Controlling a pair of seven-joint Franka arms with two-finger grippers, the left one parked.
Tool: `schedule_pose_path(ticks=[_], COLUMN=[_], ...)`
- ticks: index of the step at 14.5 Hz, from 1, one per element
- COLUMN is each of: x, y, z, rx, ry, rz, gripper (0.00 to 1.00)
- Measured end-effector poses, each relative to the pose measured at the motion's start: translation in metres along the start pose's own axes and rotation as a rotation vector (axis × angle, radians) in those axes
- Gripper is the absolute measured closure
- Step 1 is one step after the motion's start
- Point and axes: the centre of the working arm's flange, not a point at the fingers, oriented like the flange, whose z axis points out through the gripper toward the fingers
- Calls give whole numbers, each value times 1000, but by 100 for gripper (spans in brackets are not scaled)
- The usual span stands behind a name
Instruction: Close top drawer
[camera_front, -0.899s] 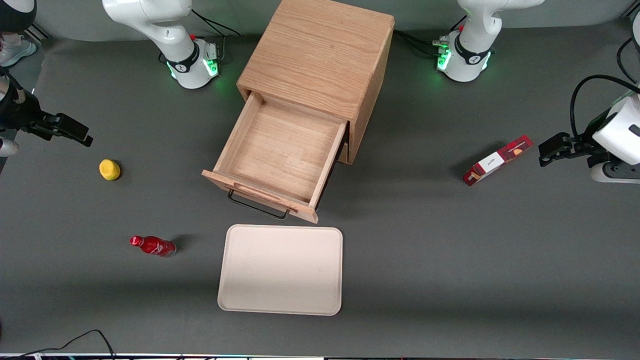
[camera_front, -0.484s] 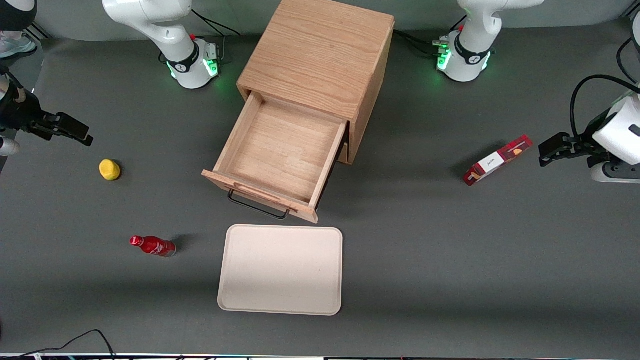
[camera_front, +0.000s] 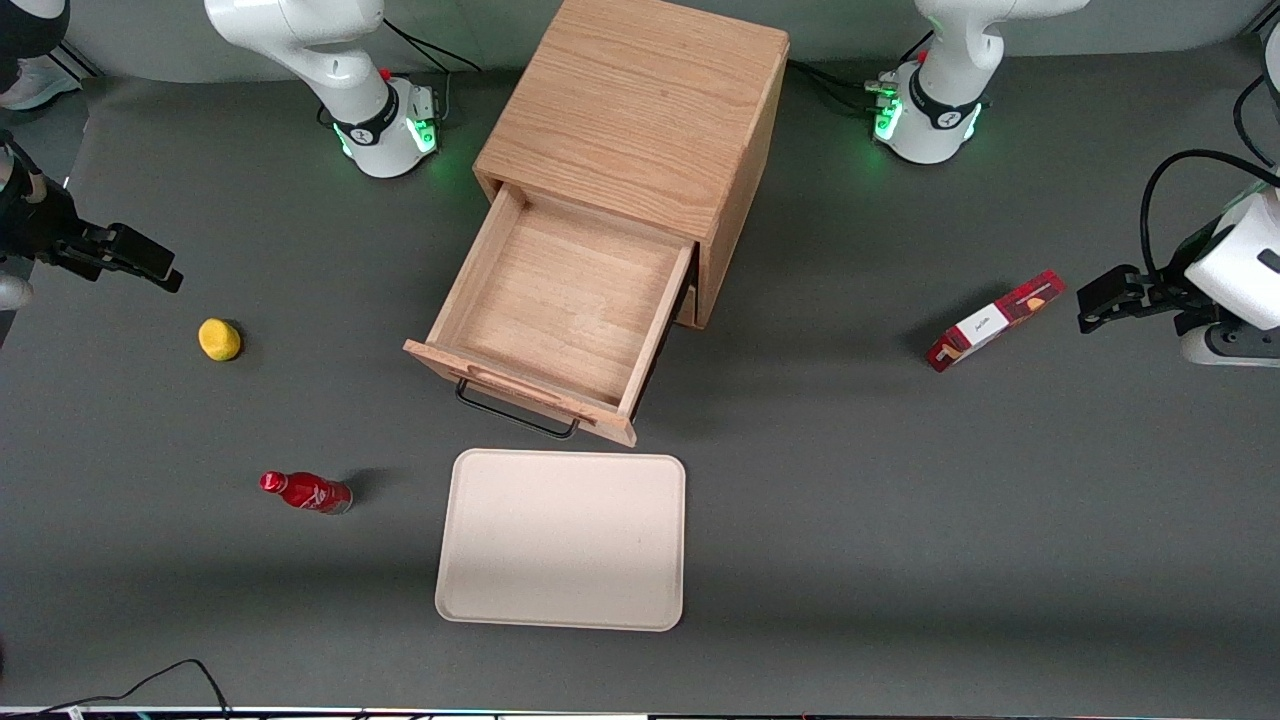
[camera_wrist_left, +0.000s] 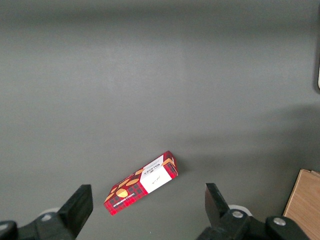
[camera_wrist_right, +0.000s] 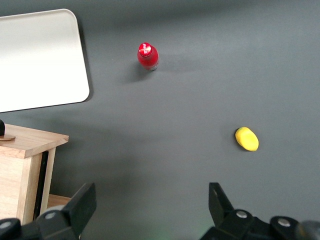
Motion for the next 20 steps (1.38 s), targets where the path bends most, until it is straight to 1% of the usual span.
schedule_pose_path(ticks=[8, 10, 11, 13, 16, 18, 20], x=[5, 5, 5, 7, 17, 26, 31], y=[-4, -11, -19, -49, -100, -141, -186], z=[7, 8, 9, 0, -20, -17, -4], rx=[-4, -5, -6, -5, 9, 26, 54], ry=[-13, -14, -14, 7, 42, 37, 23], rz=[-7, -33, -72, -139, -223, -291, -366], gripper=[0, 0, 0, 0, 0, 0, 0])
